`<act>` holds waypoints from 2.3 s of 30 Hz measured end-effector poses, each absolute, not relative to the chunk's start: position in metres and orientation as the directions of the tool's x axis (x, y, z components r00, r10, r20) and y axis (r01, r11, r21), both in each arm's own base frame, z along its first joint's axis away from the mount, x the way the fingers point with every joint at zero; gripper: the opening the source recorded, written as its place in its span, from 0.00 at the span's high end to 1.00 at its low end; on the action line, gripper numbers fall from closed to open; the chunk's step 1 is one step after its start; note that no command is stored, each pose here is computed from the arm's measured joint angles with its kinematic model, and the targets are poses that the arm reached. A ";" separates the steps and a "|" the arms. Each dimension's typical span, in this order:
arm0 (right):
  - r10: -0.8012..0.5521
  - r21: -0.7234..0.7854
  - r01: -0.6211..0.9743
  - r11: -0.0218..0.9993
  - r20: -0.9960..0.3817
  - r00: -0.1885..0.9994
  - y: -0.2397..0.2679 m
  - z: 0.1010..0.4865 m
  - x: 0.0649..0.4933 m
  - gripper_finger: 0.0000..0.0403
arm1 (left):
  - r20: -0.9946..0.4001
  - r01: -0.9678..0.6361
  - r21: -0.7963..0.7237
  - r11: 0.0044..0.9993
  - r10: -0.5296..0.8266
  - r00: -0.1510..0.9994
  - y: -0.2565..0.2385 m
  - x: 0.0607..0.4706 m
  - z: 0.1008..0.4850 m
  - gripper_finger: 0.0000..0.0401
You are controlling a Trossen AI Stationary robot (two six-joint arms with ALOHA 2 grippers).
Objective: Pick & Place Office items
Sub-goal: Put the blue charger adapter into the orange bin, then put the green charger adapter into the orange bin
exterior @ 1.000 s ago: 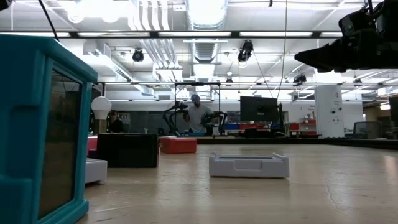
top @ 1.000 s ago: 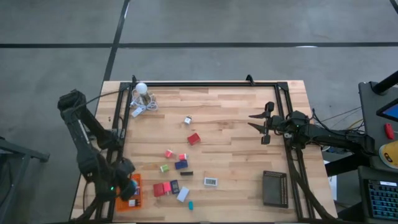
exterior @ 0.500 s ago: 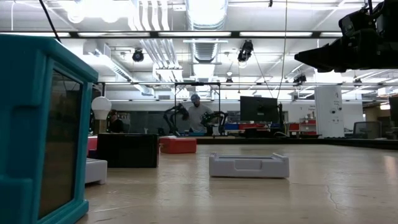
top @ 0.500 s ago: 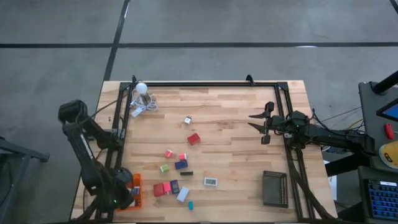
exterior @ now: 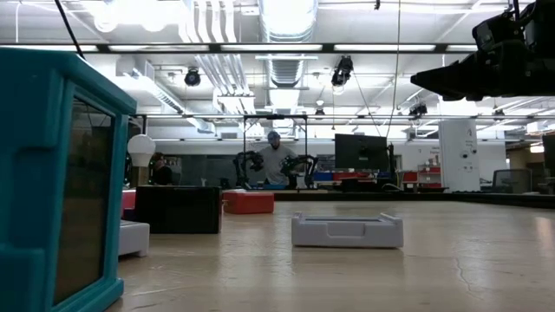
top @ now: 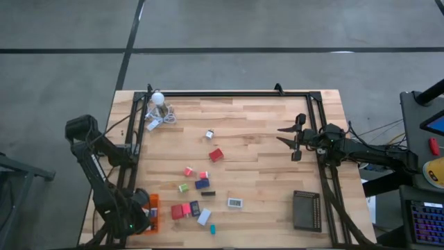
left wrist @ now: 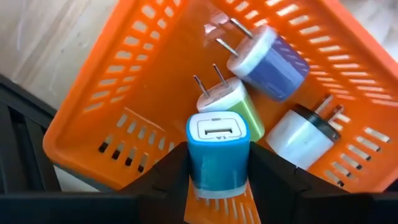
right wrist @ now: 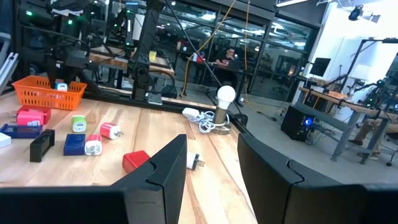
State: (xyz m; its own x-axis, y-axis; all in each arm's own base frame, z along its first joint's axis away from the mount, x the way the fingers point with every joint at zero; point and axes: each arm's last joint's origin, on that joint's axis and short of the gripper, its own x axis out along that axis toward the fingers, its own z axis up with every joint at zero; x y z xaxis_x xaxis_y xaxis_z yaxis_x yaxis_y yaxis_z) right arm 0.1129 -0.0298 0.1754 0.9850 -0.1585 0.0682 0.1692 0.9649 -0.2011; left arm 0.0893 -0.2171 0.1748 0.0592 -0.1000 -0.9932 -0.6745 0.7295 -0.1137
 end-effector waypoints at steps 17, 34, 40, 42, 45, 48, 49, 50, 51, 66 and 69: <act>-0.158 -0.201 0.169 0.965 0.068 0.985 -0.030 0.175 0.113 0.65 | -0.992 -0.686 -0.124 0.717 -0.084 0.091 -0.216 0.090 0.175 0.51; -0.158 -0.201 0.169 0.965 0.068 0.985 -0.030 0.175 0.113 0.65 | -0.991 -0.688 -0.133 0.713 -0.094 0.095 -0.217 0.091 0.175 0.45; -0.158 -0.201 0.169 0.965 0.068 0.985 -0.030 0.175 0.113 0.65 | -0.989 -0.685 -0.151 0.712 -0.111 0.102 -0.220 0.092 0.179 0.45; -0.158 -0.201 0.169 0.965 0.068 0.985 -0.030 0.175 0.113 0.65 | -0.988 -0.685 -0.157 0.712 -0.117 0.105 -0.221 0.093 0.181 0.45; -0.158 -0.201 0.169 0.965 0.068 0.985 -0.030 0.175 0.113 0.65 | -0.987 -0.682 -0.160 0.714 -0.121 0.106 -0.222 0.093 0.182 0.45; -0.158 -0.201 0.169 0.965 0.068 0.985 -0.030 0.175 0.113 0.65 | -0.987 -0.679 -0.158 0.717 -0.119 0.105 -0.222 0.093 0.183 0.45; -0.158 -0.201 0.169 0.965 0.068 0.985 -0.030 0.175 0.113 0.65 | -0.988 -0.679 -0.156 0.718 -0.117 0.104 -0.222 0.093 0.184 0.45; -0.158 -0.201 0.169 0.965 0.068 0.985 -0.030 0.175 0.113 0.65 | -0.988 -0.679 -0.157 0.717 -0.118 0.105 -0.222 0.093 0.185 0.45; -0.158 -0.201 0.169 0.965 0.069 0.985 -0.030 0.175 0.113 0.65 | -0.988 -0.679 -0.156 0.718 -0.116 0.104 -0.222 0.093 0.186 0.45; -0.158 -0.201 0.169 0.965 0.068 0.985 -0.030 0.175 0.113 0.65 | -0.971 -0.661 -0.205 0.722 -0.066 0.230 -0.200 0.104 0.214 0.45; -0.158 -0.201 0.169 0.965 0.068 0.985 -0.030 0.175 0.113 0.65 | -0.966 -0.672 -0.199 0.713 -0.028 0.257 -0.190 0.111 0.216 0.45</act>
